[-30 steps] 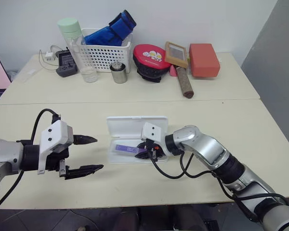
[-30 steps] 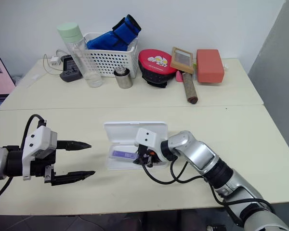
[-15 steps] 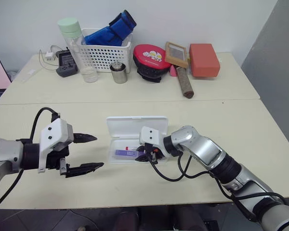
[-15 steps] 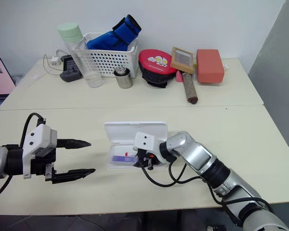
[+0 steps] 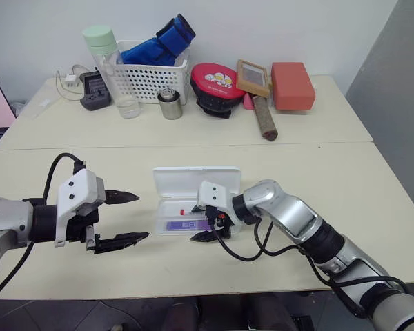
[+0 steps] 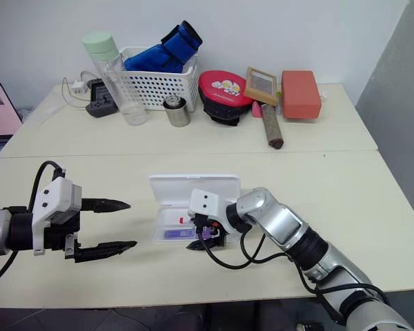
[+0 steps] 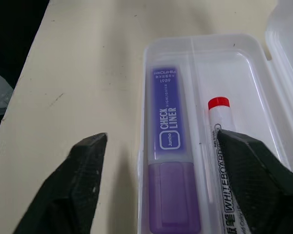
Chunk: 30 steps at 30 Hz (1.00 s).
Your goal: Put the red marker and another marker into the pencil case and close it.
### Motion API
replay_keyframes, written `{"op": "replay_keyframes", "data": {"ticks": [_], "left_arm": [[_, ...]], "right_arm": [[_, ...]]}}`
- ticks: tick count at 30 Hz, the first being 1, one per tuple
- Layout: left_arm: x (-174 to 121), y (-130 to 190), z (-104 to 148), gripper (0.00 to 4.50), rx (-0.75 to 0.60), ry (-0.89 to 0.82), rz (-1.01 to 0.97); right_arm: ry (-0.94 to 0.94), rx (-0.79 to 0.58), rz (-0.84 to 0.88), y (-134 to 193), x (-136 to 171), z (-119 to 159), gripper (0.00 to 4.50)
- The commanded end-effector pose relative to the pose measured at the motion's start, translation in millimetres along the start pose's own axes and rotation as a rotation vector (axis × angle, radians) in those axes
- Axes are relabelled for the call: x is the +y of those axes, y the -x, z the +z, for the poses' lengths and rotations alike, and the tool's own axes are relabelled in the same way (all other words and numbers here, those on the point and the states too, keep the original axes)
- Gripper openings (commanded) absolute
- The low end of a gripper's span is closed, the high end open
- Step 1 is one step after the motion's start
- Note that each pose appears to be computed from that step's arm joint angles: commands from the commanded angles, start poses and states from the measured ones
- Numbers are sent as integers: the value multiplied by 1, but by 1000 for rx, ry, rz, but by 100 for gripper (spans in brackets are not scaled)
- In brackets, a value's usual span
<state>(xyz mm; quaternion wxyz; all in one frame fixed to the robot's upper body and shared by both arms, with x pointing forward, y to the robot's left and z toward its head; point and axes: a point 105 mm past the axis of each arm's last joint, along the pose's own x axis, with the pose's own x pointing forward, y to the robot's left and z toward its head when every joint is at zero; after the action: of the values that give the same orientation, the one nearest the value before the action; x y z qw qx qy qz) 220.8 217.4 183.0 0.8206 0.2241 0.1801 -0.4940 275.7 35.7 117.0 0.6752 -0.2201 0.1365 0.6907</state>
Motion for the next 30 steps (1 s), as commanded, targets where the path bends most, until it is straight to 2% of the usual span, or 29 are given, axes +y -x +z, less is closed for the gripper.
{"op": "replay_keyframes", "data": {"ticks": [1,5,7,9,15,17,20,30], "left_arm": [[-1,-2,12,450,-24,-49,-16],[-4,-11,20,450,-66,-62,-46],[-10,-26,30,450,-121,-80,-98],[-14,-37,39,450,-169,-90,-133],[-21,-65,49,450,-230,-112,-206],[-21,-68,50,450,-234,-113,-214],[-17,-73,52,450,-245,-118,-219],[-13,-75,57,450,-268,-134,-225]], "right_arm": [[46,-104,2,19,2,32,447],[5,-164,-20,46,8,37,447],[-48,-145,-88,79,13,20,447],[-86,-58,-152,98,18,-1,447],[-326,128,-602,159,-20,-56,447],[-366,166,-698,168,-30,-67,447],[-402,231,-780,171,-39,-85,447],[-462,181,-712,135,-32,-77,447]]}}
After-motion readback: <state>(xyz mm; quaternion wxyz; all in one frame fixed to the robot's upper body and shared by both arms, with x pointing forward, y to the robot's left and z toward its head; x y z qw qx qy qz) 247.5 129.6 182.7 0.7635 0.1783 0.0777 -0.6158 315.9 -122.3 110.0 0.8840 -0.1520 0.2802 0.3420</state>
